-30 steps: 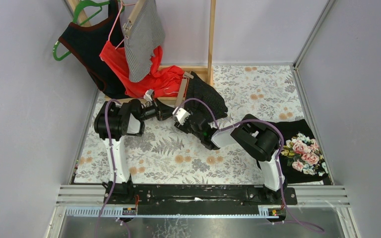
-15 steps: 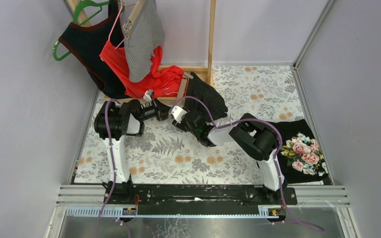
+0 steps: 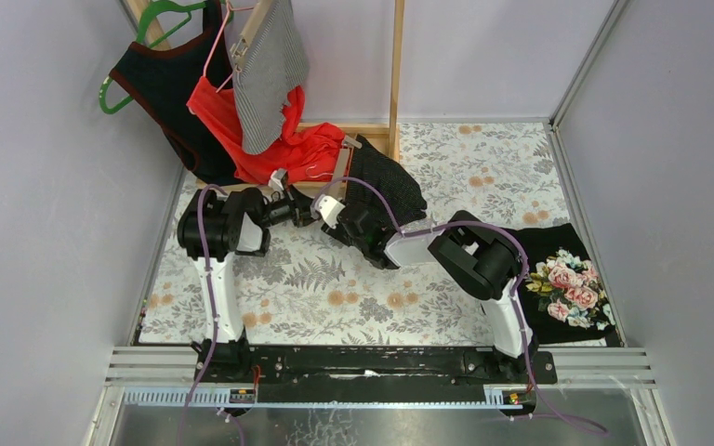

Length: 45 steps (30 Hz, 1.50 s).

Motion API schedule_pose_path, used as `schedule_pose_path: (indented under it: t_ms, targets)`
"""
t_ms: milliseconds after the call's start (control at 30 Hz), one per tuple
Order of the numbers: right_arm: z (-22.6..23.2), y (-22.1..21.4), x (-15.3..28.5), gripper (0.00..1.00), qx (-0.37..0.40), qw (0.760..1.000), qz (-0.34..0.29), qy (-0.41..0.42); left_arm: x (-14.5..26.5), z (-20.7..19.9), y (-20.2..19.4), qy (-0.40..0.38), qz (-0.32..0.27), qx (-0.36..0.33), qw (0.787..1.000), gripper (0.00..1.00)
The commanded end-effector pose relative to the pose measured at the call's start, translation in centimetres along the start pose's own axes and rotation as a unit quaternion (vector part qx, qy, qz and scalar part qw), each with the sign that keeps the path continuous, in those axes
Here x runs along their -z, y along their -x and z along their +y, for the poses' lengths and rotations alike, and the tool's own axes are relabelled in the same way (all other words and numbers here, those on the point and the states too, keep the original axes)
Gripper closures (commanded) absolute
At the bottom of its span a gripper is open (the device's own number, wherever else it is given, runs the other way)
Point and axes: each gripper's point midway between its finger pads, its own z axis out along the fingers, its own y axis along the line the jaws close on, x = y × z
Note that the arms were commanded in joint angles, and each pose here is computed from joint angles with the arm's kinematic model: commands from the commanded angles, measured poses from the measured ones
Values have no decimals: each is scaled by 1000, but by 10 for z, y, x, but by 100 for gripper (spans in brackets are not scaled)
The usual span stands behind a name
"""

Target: Clip the underwear to the hanger

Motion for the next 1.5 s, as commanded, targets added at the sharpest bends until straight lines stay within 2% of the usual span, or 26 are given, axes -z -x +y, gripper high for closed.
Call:
schedule_pose_path:
  t_ms: [0,67,133,533,800,1467]
  targets:
    - [-1,8,-5,52,-6,1000,9,-12,3,-12,7,-27,-5,-41,999,100]
    - [-3,8,-5,64,-10,1000,13,-16,3,-12,8,-27,-6,-41,999,100]
    - [-4,8,-4,71,-12,1000,13,-23,3,-12,8,-27,-6,-40,999,100]
    - [-22,40,37,83,-51,996,-62,-31,4,-11,9,-23,-14,-38,999,100]
    - [-28,51,58,84,-54,995,-76,-26,5,-8,10,-3,-29,-44,999,100]
    - [-22,53,61,86,-41,997,-63,-2,-2,-20,11,4,-45,-57,997,100]
